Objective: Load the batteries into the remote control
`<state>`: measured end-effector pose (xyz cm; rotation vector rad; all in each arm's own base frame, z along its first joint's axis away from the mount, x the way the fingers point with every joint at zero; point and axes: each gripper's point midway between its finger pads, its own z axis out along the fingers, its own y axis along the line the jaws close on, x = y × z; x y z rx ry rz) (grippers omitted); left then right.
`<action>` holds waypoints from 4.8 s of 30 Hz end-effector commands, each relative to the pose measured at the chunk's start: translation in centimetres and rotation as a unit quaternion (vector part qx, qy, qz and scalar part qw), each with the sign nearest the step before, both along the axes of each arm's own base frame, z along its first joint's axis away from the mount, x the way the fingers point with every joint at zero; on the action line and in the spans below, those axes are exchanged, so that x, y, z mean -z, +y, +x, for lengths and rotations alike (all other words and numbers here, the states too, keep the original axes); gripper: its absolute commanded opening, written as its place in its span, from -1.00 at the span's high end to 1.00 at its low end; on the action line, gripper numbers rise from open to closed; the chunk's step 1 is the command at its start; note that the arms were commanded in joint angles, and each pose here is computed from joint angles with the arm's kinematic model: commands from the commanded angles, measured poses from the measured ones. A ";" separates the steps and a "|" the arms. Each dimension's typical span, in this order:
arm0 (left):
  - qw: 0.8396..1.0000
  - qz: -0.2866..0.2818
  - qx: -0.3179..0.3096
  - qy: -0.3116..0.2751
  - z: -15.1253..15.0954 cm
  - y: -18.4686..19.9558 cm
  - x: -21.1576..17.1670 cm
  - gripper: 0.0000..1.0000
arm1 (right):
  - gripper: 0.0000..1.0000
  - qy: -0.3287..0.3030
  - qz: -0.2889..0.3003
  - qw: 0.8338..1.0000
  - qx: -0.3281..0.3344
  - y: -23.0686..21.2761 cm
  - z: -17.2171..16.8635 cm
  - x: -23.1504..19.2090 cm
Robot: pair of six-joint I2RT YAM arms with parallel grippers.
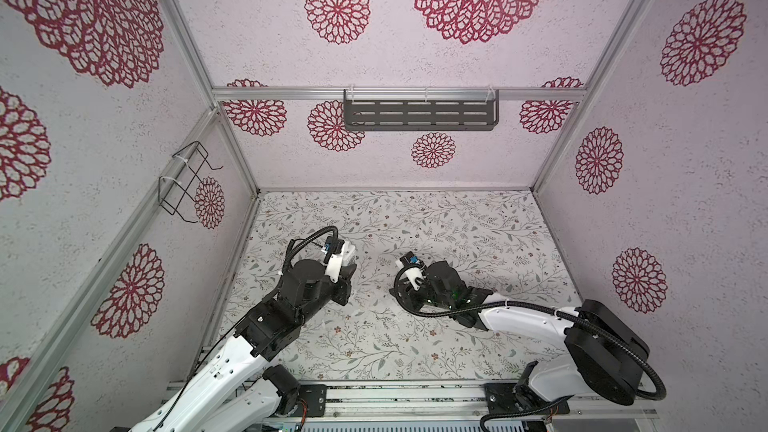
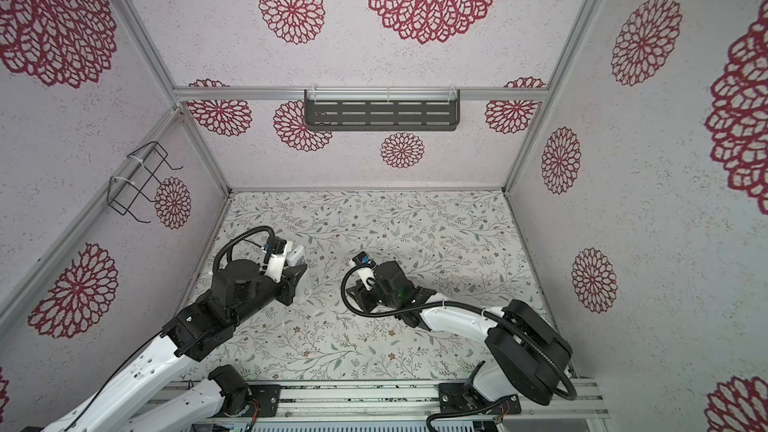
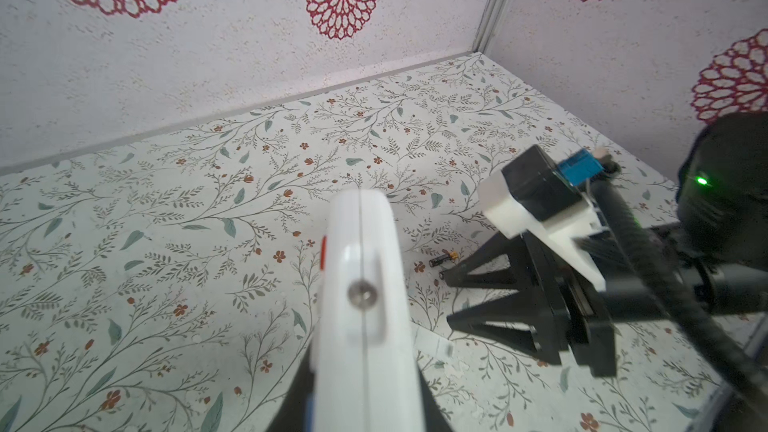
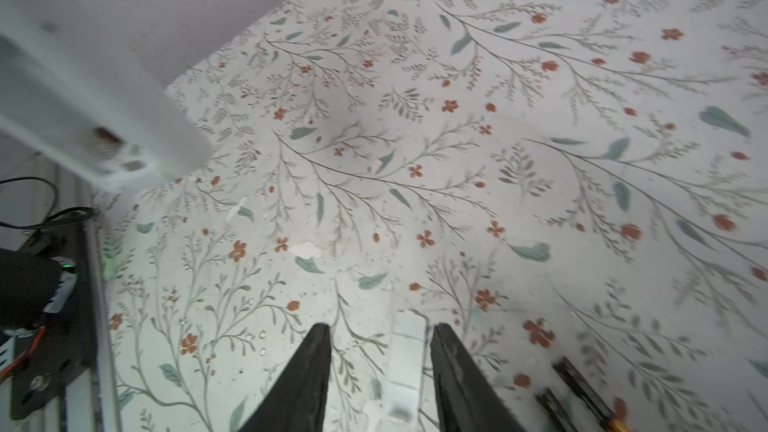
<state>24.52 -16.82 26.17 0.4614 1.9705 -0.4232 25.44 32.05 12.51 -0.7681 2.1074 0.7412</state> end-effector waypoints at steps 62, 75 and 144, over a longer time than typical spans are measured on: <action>0.968 -0.181 0.173 0.018 -4.4 -3.9 -4.2 1.00 | 0.25 0.084 -0.197 0.976 -0.047 -6.0 6.2 7.0; 0.969 -0.180 0.170 0.015 -4.4 -3.7 -4.3 1.00 | 0.32 0.096 -0.219 0.970 -0.049 -6.5 6.4 8.9; 0.945 -0.322 0.044 0.047 1.4 -0.8 2.2 1.00 | 0.75 0.011 -0.178 0.983 -0.047 -5.9 6.1 3.0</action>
